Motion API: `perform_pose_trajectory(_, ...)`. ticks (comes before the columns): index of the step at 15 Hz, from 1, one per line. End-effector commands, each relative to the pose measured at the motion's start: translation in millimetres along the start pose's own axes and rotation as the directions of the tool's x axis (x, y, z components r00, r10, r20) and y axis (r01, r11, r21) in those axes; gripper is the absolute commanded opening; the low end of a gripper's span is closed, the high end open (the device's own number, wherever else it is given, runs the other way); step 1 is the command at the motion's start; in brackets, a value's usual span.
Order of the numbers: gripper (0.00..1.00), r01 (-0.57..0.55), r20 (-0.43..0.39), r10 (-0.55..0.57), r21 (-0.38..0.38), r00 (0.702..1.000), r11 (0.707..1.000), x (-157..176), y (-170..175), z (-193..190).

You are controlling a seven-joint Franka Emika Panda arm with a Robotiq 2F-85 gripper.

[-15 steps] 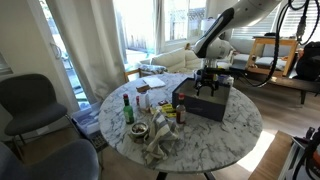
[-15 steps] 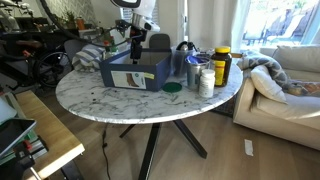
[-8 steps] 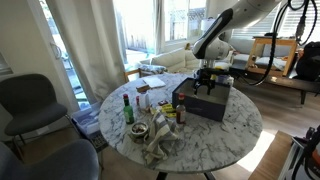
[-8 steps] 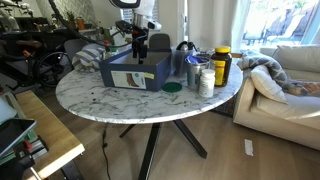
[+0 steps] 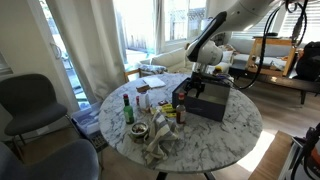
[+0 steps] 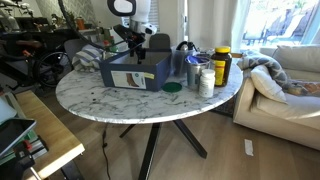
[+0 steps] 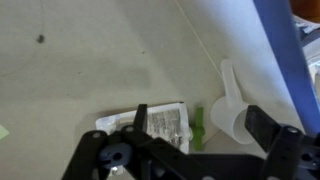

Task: Remove the measuring cup from the box

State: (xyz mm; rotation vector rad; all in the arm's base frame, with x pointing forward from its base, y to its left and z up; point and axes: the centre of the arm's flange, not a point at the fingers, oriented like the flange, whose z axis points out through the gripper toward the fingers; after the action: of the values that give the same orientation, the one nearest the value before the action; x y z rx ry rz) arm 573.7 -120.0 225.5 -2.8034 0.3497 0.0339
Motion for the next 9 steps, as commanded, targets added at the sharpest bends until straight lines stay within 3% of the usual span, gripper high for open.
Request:
perform_pose_trajectory(1, 0.98, 0.012, -0.047, -0.01, 0.025, 0.999, 1.0, 4.5, 0.8, 11.5)
perform_pose_trajectory(6, 0.69, 0.036, -0.111, -0.032, 0.028, 0.993, 0.999, 21.6, -5.0, 19.5)
perform_pose_trajectory(9, 0.71, 0.072, -0.105, -0.07, 0.019, 0.992, 0.997, 26.3, -14.8, 27.6)
